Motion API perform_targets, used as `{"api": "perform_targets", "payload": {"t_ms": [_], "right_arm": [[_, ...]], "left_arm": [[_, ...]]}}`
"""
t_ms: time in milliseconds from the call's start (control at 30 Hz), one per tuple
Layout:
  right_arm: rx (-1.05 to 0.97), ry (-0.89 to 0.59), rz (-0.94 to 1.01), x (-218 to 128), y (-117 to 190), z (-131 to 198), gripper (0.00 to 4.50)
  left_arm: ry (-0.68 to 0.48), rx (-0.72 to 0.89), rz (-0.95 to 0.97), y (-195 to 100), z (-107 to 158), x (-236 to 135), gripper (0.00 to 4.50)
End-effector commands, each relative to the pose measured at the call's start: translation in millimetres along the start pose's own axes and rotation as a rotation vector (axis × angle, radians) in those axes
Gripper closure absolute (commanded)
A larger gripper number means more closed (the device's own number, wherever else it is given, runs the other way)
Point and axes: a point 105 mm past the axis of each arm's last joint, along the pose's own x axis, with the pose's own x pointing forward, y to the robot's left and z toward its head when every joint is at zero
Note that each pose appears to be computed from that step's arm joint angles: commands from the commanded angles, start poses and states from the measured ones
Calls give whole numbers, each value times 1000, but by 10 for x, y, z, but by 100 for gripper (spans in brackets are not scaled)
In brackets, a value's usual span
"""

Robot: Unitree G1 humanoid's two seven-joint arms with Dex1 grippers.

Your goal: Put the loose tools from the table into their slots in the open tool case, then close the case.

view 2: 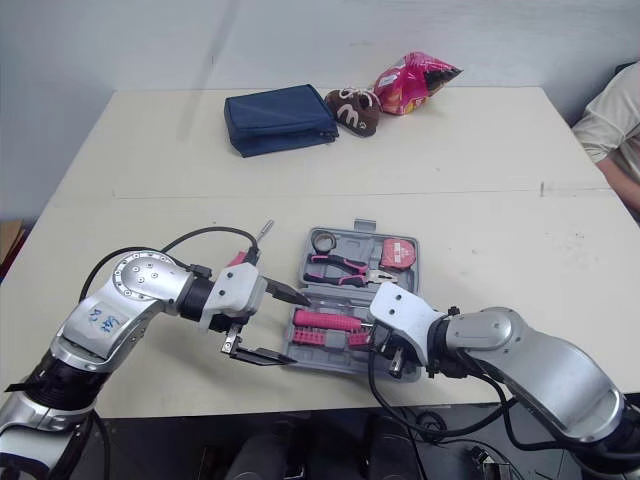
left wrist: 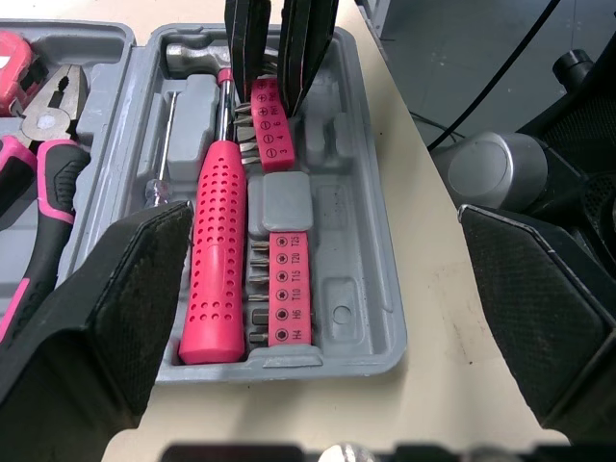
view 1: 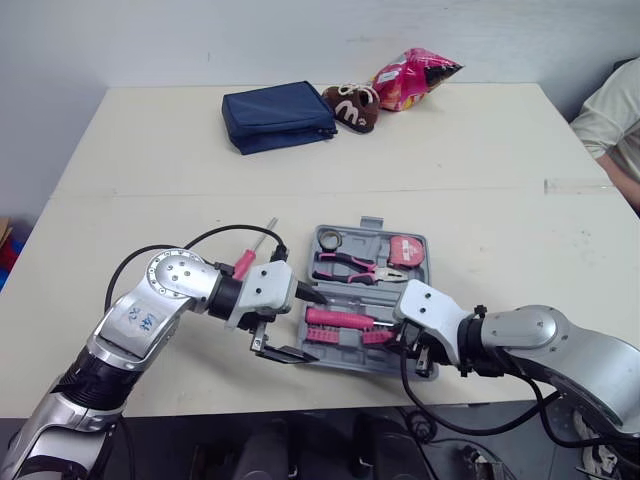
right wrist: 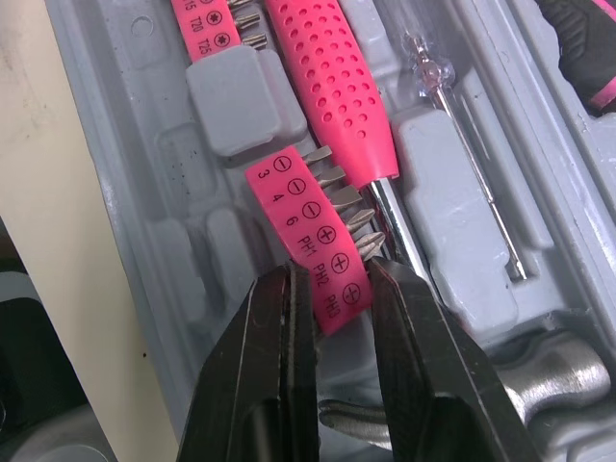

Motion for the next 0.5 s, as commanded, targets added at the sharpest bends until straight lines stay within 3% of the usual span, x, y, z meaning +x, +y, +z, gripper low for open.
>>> {"api": "perform_targets", "payload": {"t_ms": [33, 500], "right_arm": [[-18, 18, 21, 17, 106, 4, 391], [47, 2, 85, 39, 238, 37, 391]], "left_arm": [[-15, 42, -13, -29, 79, 35, 0], [-33, 45, -28, -53, 76, 101, 0]]}}
